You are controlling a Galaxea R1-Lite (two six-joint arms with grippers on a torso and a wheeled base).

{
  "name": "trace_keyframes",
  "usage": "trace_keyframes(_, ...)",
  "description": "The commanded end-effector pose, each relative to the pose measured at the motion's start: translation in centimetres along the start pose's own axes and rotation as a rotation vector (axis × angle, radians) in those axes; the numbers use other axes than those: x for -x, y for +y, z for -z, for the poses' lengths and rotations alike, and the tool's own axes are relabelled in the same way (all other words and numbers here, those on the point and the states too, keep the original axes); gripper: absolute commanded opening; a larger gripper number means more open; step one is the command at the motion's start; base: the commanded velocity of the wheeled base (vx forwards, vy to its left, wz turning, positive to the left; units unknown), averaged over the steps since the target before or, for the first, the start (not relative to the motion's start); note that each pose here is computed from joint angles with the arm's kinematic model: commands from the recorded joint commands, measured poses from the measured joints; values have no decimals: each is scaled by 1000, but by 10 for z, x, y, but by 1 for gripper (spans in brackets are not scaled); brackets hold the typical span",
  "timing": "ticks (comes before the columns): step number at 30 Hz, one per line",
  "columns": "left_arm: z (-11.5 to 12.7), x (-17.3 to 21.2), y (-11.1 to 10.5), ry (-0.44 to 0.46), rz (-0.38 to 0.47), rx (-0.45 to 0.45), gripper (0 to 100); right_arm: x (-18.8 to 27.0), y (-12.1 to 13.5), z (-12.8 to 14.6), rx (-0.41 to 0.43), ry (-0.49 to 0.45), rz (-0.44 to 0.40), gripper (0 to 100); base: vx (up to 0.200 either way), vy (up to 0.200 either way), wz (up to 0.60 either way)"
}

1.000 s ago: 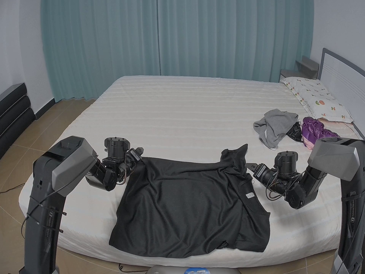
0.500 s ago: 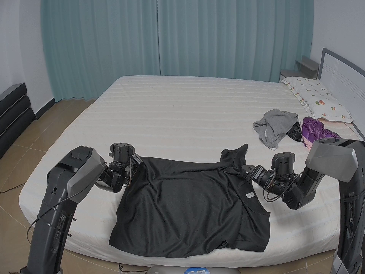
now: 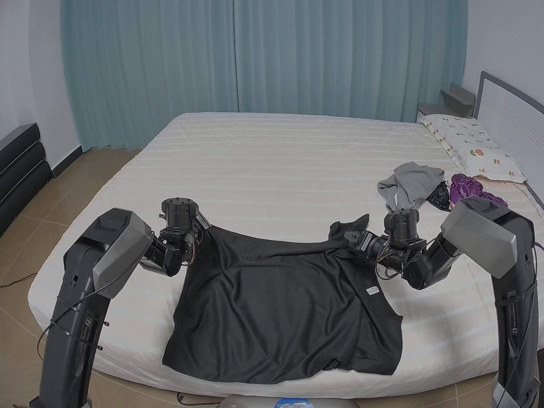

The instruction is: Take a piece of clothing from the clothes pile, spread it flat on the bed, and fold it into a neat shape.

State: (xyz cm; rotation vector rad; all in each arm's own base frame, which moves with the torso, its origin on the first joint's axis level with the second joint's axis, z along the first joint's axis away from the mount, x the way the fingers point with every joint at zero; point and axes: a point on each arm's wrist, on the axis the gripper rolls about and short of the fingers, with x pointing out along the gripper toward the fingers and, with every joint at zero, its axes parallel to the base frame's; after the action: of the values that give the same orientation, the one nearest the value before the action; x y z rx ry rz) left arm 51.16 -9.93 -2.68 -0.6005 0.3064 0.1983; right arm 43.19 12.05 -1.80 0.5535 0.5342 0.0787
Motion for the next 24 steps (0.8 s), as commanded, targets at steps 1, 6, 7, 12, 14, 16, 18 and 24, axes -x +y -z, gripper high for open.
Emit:
trace_keyframes(1,-23,8,-11,-38,19,9,0,-39,-1,17,55,36,33,100,0,0,0)
trace_keyframes(6,-24,9,-11,-45,8,9,0,-60,-9,10,43,55,73,100,0,0,0)
trace_keyframes(7,-24,9,-11,-46,9,10,0,-60,-9,10,43,55,73,100,0,0,0)
trace_keyframes(12,-22,10,-13,-42,10,7,0,-66,-18,9,39,66,95,0,0,0,0)
trace_keyframes(14,-21,10,-12,-39,7,6,0,-67,-20,8,36,72,103,0,0,0,0)
trace_keyframes(16,-19,9,-11,-36,5,5,0,-68,-19,6,34,66,98,0,0,0,0)
trace_keyframes(18,-19,8,-9,-35,0,4,0,-69,-16,1,20,43,85,0,0,0,0)
trace_keyframes(24,-20,8,-7,-37,-4,6,0,-72,-14,-29,2,-47,59,0,0,0,0)
